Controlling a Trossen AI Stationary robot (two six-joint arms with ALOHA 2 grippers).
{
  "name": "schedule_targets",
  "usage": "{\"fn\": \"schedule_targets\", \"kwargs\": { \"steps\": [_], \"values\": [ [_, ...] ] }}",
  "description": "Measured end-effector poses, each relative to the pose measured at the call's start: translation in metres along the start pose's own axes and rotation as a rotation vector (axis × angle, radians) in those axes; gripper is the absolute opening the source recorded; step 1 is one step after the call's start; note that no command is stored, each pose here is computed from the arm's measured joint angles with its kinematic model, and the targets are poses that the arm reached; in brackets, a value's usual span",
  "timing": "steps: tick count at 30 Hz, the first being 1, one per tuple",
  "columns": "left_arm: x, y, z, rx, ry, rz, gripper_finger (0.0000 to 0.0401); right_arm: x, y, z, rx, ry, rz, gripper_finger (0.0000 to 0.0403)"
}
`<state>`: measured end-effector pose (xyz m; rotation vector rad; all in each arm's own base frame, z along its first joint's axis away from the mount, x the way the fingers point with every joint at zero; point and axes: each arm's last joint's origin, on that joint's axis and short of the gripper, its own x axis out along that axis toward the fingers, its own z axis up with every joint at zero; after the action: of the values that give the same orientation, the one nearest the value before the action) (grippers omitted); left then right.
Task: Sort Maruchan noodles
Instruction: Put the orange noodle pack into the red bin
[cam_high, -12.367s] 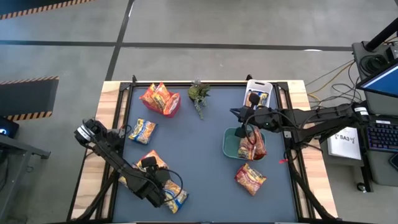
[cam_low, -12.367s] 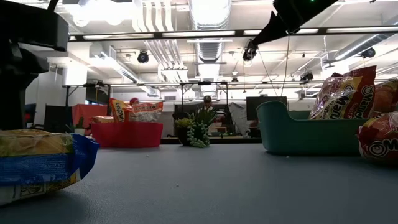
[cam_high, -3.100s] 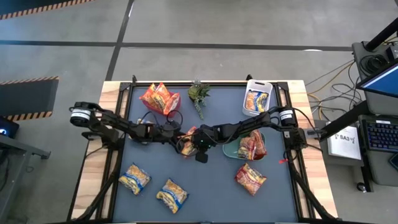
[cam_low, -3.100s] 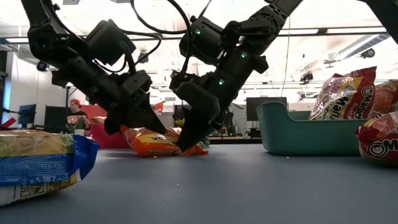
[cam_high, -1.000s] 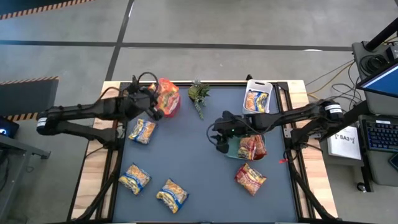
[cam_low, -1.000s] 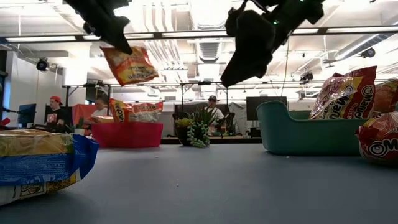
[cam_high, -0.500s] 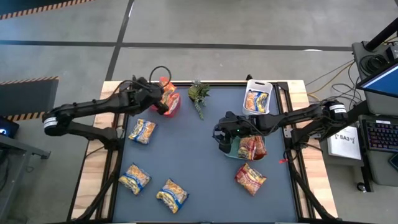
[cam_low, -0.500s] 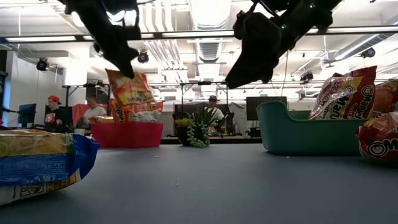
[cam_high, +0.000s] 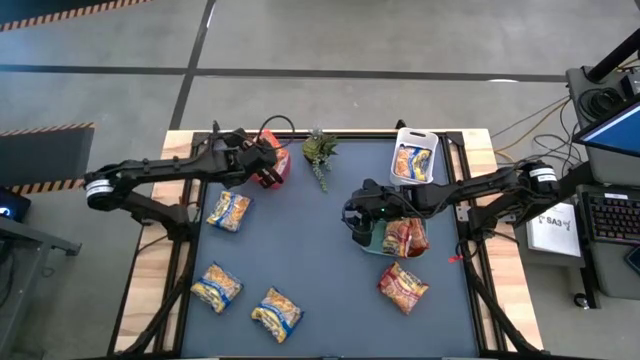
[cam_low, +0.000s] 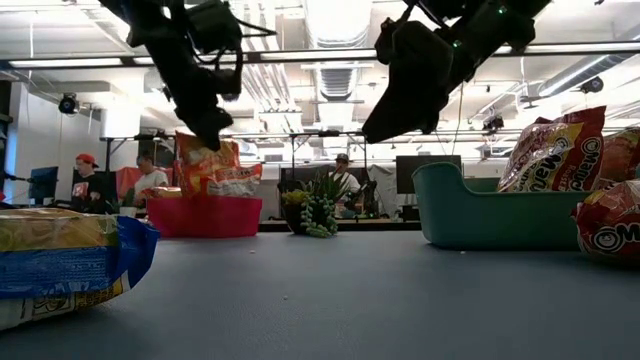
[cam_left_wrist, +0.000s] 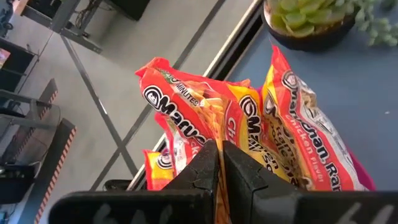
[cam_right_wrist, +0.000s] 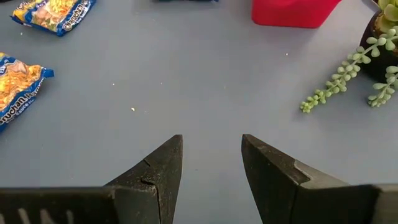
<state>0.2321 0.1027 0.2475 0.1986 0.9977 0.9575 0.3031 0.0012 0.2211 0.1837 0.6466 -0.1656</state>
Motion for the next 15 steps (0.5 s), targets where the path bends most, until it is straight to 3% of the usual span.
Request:
{"fn": "schedule_targets", "kwargs": {
  "steps": [15],
  "values": [
    [0.019,-0.016,0.002,0.031,0.036,0.011,0.0000,0.000,0.000,0.000,-0.006,-0.006,0.001,0.0155]
  ]
}}
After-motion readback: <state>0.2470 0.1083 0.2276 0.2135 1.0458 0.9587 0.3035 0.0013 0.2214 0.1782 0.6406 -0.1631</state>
